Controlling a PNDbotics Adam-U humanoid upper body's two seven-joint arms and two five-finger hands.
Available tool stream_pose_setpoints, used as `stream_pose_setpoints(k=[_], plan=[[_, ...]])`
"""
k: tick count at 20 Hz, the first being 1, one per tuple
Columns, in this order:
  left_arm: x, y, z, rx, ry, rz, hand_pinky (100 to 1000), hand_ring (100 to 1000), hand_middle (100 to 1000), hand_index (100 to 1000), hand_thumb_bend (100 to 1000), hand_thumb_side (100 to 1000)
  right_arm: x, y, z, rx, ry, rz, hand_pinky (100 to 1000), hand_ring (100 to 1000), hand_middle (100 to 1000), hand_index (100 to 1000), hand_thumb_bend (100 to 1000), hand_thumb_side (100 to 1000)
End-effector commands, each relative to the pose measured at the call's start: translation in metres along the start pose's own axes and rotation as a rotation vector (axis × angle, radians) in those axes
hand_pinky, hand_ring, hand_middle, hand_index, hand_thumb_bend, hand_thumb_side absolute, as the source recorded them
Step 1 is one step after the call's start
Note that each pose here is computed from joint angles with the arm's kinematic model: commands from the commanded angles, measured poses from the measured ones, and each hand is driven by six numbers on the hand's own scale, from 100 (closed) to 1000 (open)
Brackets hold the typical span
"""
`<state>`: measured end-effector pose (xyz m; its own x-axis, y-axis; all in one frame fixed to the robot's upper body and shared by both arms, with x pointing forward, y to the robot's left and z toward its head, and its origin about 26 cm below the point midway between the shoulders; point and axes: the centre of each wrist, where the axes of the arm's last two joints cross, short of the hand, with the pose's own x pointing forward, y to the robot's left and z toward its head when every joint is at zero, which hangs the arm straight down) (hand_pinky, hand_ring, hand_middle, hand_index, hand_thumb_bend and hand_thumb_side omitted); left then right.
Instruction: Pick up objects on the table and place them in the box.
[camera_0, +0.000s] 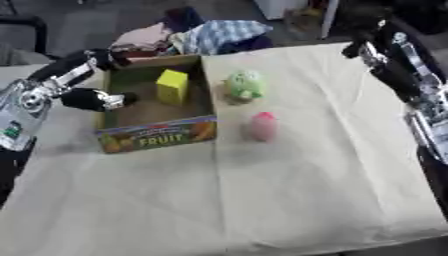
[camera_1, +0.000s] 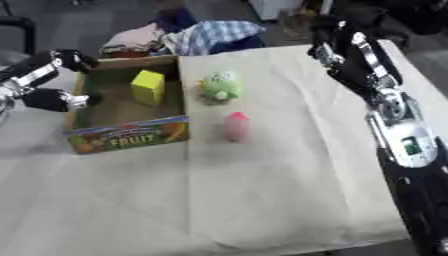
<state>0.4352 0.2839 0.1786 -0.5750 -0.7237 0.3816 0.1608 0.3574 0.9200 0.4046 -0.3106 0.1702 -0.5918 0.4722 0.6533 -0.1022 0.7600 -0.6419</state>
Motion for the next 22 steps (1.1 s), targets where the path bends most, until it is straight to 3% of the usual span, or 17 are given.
stream_pose_setpoints(k=[1,6,12,22], plan=[[0.019,0.031,0.016,0.118,-0.034,0.027,839,717,736,860,492,686,-0.003,-0.023,-0.012,0.124,0.000,0.128,671,679,815,931,100,590],[0.036,0.026,0.042,0.237,-0.058,0.198,839,694,704,853,445,687,-0.028,-0.021,-0.027,0.332,0.056,0.235,680,707,826,944,100,576],[0.046,0.011,0.068,0.332,-0.076,0.379,835,672,681,848,422,683,-0.060,0.004,-0.027,0.505,0.143,0.321,689,728,836,948,105,568],[0.044,-0.010,0.097,0.416,-0.008,0.486,841,666,674,848,407,706,-0.089,0.046,-0.017,0.633,0.208,0.374,699,743,837,944,143,589]])
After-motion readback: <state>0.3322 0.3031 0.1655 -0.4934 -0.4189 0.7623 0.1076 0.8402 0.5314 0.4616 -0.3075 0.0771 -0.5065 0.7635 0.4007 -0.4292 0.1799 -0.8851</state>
